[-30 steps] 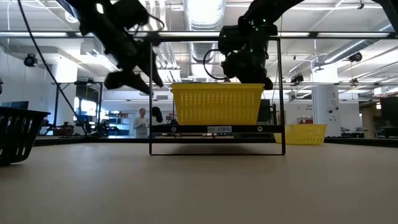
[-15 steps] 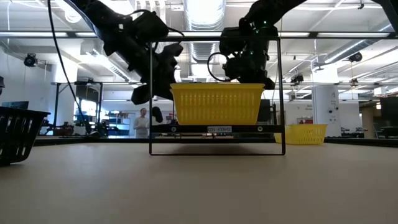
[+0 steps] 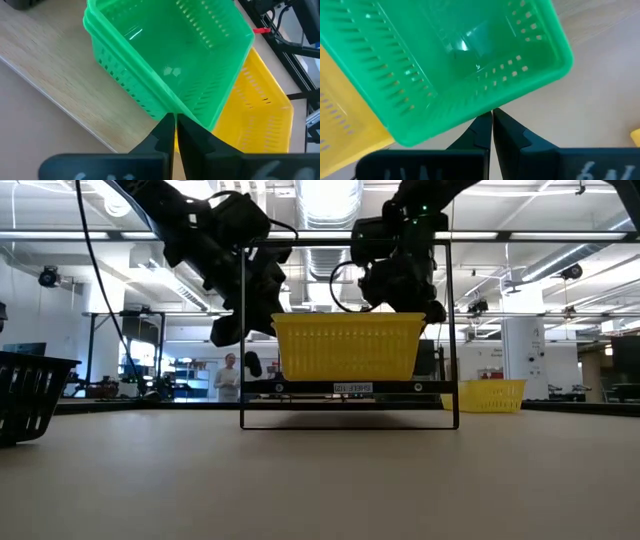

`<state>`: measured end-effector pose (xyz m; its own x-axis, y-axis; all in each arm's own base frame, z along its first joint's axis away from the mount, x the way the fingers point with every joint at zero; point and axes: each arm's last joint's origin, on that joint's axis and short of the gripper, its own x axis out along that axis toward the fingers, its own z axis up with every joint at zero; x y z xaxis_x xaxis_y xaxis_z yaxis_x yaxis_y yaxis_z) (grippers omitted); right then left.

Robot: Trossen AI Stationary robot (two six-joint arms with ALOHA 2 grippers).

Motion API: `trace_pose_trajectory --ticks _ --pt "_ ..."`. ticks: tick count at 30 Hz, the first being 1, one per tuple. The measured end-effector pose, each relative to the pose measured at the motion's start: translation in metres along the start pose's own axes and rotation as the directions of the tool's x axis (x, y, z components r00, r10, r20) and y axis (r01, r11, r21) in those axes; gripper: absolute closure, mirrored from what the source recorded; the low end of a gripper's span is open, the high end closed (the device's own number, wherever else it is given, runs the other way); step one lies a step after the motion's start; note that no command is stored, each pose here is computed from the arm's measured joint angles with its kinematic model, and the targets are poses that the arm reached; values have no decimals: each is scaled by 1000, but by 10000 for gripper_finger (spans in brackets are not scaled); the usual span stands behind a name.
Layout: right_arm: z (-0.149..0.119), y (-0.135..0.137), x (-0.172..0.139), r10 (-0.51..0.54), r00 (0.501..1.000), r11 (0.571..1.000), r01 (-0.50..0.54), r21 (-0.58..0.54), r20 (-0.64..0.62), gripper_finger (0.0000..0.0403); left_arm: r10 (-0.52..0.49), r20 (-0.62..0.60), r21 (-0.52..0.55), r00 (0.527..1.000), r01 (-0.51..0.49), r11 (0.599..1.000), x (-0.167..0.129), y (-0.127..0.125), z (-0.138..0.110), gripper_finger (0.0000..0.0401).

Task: Stack baskets on shelf by color
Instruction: Stack the green bin on top of the green bins on the shelf, then adjust the black bins

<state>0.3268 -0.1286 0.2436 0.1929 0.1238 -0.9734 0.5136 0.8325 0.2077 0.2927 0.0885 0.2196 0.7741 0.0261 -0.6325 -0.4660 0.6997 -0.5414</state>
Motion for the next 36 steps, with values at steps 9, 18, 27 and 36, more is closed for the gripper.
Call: trace_pose_trajectory --ticks 9,18,27,36 --pt "-3 -16 -19 -13 999 998 10 63 44 394 49 -35 -24 998 -50 998 -24 -2 1 397" --pt "8 -100 -47 -92 961 908 -27 418 262 346 278 24 -205 960 -268 941 -25 47 27 397" --pt "33 -133 -14 -118 925 846 -97 524 362 327 349 212 -184 913 -314 932 -9 73 57 397" --pt "42 -121 -2 -44 930 877 -139 460 365 361 328 238 -175 914 -292 940 8 78 58 397"
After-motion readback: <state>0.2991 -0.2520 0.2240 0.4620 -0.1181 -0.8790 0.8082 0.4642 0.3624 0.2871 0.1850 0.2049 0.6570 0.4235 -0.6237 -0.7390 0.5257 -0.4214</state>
